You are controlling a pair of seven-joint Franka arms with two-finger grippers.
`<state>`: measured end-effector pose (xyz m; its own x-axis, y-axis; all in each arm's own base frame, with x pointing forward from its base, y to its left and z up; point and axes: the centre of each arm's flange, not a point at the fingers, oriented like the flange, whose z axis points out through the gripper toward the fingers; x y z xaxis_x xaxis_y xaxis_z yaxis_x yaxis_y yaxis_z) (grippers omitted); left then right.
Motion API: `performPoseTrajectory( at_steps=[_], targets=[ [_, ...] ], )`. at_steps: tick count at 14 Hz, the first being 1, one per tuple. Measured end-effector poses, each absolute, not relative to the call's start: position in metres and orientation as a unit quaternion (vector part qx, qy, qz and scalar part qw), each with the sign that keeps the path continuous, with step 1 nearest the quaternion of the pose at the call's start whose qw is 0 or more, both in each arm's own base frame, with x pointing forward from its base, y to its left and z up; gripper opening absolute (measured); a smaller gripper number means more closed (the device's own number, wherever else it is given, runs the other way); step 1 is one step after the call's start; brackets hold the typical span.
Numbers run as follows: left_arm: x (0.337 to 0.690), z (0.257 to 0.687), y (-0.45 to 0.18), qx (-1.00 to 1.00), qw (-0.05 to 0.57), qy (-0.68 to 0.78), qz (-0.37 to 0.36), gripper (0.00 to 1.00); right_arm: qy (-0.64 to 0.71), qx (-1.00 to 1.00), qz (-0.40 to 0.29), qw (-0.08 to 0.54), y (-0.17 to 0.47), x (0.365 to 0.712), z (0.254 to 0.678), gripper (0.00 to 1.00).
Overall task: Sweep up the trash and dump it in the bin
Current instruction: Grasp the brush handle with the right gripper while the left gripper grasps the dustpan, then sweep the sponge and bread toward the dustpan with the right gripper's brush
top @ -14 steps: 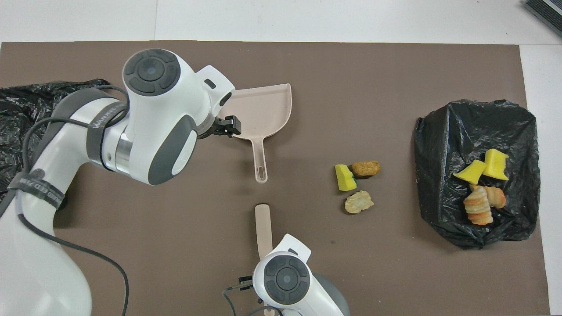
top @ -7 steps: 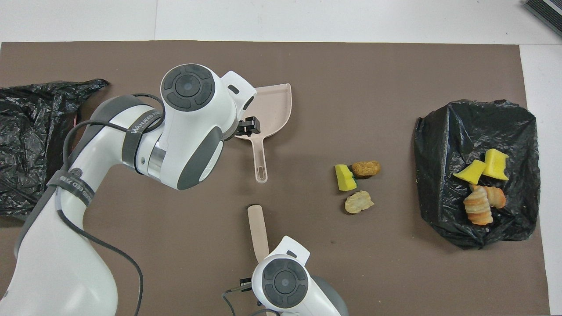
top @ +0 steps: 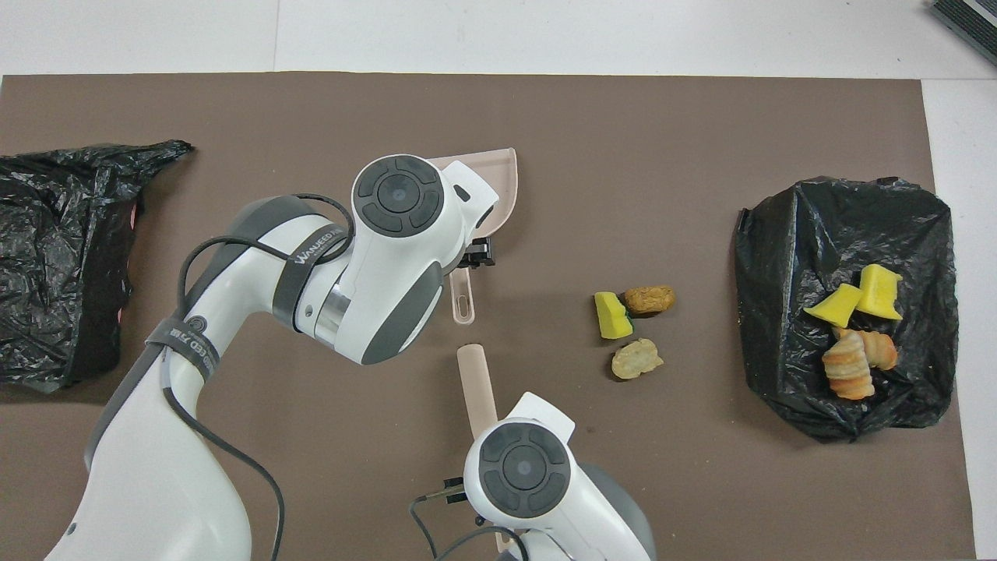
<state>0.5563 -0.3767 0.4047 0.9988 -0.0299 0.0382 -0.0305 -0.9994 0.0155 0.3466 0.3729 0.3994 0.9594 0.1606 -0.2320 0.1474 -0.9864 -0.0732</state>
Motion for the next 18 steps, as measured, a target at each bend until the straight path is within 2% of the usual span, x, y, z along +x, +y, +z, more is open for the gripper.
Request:
performPoseTrajectory(
  at_steps=[5, 9, 11, 14, 15, 18],
  targets=[
    [0.543, 0.357, -0.399, 1.000, -0.006, -0.022, -0.003, 1.00, -0.070, -0.985, 0.157, 0.010, 0.265, 0.380, 0.452, 0.26],
    [0.540, 0.343, -0.406, 1.000, -0.008, -0.023, -0.007, 1.00, -0.028, -0.990, 0.134, 0.038, 0.146, 0.424, 0.478, 0.26],
    [0.540, 0.345, -0.406, 1.000, -0.008, -0.023, -0.007, 1.00, -0.037, -0.995, 0.090, 0.020, 0.097, 0.450, 0.470, 0.26],
    [0.539, 0.348, -0.406, 1.000, -0.010, -0.023, -0.010, 0.96, -0.076, -0.994, 0.066, -0.051, 0.086, 0.480, 0.427, 0.26],
    [0.539, 0.349, -0.407, 1.000, -0.010, -0.023, -0.010, 0.86, -0.086, -0.991, 0.074, -0.069, 0.088, 0.484, 0.411, 0.26],
    [0.538, 0.352, -0.406, 1.000, -0.010, -0.023, -0.009, 0.45, -0.093, -0.986, 0.103, -0.091, 0.092, 0.486, 0.378, 0.26]
  ],
)
